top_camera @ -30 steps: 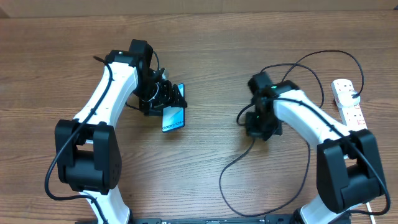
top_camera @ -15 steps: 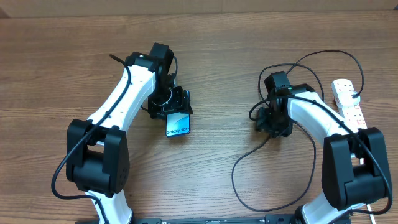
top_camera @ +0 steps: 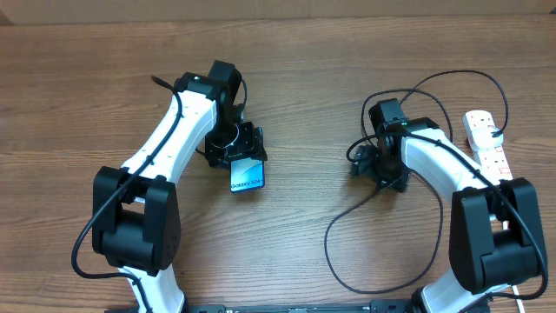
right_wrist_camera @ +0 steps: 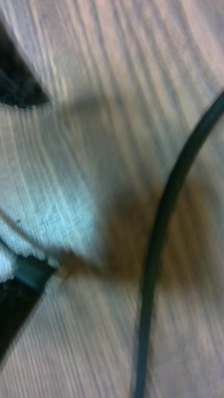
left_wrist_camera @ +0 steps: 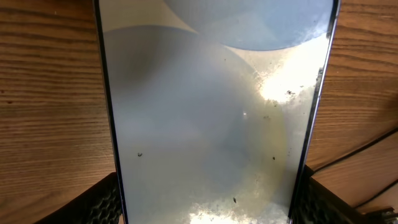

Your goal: Plug charger to phone and switch on socket

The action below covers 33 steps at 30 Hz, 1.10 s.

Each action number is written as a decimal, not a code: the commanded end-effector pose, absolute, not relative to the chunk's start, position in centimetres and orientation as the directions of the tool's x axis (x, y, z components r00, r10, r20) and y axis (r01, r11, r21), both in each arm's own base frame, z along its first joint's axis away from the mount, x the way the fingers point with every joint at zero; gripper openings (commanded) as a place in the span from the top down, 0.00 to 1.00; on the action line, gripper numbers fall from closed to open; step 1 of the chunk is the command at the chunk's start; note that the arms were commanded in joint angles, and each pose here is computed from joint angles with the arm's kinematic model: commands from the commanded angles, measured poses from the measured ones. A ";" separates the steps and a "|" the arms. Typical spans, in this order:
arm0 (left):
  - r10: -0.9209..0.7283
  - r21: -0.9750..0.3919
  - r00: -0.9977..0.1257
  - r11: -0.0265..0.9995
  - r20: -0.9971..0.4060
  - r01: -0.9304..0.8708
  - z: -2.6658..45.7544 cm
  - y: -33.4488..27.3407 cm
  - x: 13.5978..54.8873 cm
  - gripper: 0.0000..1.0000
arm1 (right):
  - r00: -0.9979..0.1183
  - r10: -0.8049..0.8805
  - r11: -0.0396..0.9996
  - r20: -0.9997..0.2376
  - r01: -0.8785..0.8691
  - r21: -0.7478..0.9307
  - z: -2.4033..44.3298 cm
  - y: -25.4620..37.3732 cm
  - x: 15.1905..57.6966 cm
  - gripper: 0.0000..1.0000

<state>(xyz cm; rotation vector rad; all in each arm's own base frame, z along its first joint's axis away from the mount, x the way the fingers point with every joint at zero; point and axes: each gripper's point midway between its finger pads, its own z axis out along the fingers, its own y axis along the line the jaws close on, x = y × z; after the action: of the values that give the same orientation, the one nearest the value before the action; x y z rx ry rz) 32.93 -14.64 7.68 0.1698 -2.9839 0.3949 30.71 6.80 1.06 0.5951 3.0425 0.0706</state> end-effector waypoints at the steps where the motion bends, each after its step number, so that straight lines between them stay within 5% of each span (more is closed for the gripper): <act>1: -0.102 -0.260 -0.988 0.957 0.115 -0.129 8.7 -14.7 33.0 0.96 | -0.912 0.405 0.914 -0.065 0.401 0.063 1.2 6.6 31.4 0.62; 4: -0.101 -0.259 -0.988 0.957 0.118 -0.129 8.7 -14.6 33.0 0.96 | -0.912 0.405 0.914 -0.069 0.401 0.065 1.2 6.7 31.5 0.67; 7: -0.095 -0.257 -0.988 0.958 0.120 -0.124 8.7 -14.6 32.9 0.96 | -0.912 0.405 0.914 -0.065 0.401 0.057 1.2 6.5 31.4 0.00; 18: -0.092 -0.258 -0.989 0.959 0.119 -0.120 8.7 -14.6 32.9 0.96 | -0.884 0.463 0.886 0.064 0.464 0.012 0.5 7.1 27.7 0.00; 24: -0.092 -0.257 -0.988 0.959 0.123 -0.121 8.7 -14.6 32.8 0.96 | -0.876 0.482 0.876 0.027 0.483 0.024 -1.2 7.4 27.6 0.49; 29: -0.092 -0.255 -0.988 0.959 0.126 -0.122 8.7 -14.6 32.7 0.96 | -0.871 0.491 0.871 -0.004 0.491 0.028 -1.6 7.2 28.0 0.73; 33: -0.092 -0.256 -0.988 0.959 0.126 -0.122 8.7 -14.6 32.7 0.96 | -0.871 0.491 0.871 -0.022 0.490 0.045 -1.6 7.3 28.6 0.78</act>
<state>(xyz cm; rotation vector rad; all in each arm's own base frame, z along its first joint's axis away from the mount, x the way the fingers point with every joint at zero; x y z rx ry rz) 32.61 -14.49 7.68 0.1716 -2.9730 0.3815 28.98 6.85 -0.25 0.7854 2.9887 0.0452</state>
